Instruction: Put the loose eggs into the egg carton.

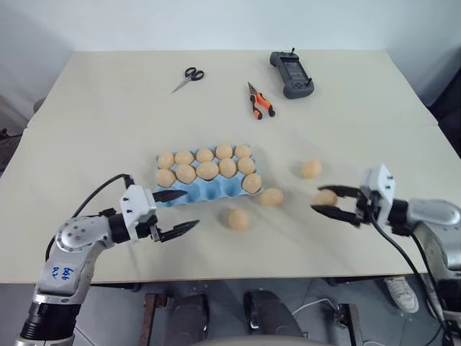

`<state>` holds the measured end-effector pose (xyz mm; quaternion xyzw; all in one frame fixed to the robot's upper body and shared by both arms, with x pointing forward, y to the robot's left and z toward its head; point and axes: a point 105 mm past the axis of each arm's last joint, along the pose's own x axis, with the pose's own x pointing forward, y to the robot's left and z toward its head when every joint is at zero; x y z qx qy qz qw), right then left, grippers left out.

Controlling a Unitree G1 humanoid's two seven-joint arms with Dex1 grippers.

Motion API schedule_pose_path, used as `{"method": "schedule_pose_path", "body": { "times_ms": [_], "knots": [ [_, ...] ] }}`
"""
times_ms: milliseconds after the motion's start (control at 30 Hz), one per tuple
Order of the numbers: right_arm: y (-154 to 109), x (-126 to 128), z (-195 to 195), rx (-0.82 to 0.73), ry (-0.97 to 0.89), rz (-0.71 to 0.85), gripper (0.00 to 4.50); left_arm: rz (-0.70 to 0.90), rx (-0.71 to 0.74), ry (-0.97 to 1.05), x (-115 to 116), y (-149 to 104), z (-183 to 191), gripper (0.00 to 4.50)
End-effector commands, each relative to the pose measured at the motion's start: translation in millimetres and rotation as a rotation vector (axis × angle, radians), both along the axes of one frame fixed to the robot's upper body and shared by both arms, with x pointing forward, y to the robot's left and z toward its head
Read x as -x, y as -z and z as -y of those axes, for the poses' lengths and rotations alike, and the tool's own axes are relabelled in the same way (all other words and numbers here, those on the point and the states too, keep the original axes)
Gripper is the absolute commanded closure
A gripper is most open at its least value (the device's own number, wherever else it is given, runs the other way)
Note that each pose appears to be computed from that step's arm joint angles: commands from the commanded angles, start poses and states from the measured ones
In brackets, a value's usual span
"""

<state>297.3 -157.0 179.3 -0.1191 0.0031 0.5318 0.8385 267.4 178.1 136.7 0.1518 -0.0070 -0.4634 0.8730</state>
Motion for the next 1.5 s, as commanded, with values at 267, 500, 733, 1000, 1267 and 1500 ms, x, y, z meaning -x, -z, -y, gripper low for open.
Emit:
{"method": "schedule_pose_path", "body": {
  "times_ms": [267, 500, 733, 1000, 1267, 1500],
  "knots": [
    [-16, -6, -123, -0.085, -0.198, 0.028, 2.16, 0.01, 0.023, -0.114, 6, 0, -21, 0.65],
    [10, -14, -142, -0.023, -0.222, 0.024, 1.54, 0.03, 0.032, -0.127, 9, -4, -18, 0.65],
    [10, -19, -137, -0.016, -0.207, 0.053, 0.04, 0.055, 0.04, -0.106, 8, -13, -10, 0.65],
    [4, -21, -113, -0.023, -0.142, 0.08, 0.04, 0.06, 0.045, -0.068, 1, -15, -2, 0.65],
    [-6, 0, -55, -0.09, -0.054, 0.072, 0.04, 0.054, 0.048, -0.003, -2, -17, 10, 0.65],
    [8, 8, -31, -0.035, 0.023, 0.072, 0.04, 0.026, 0.036, -0.003, -5, -8, 5, 0.65]
  ]
}}
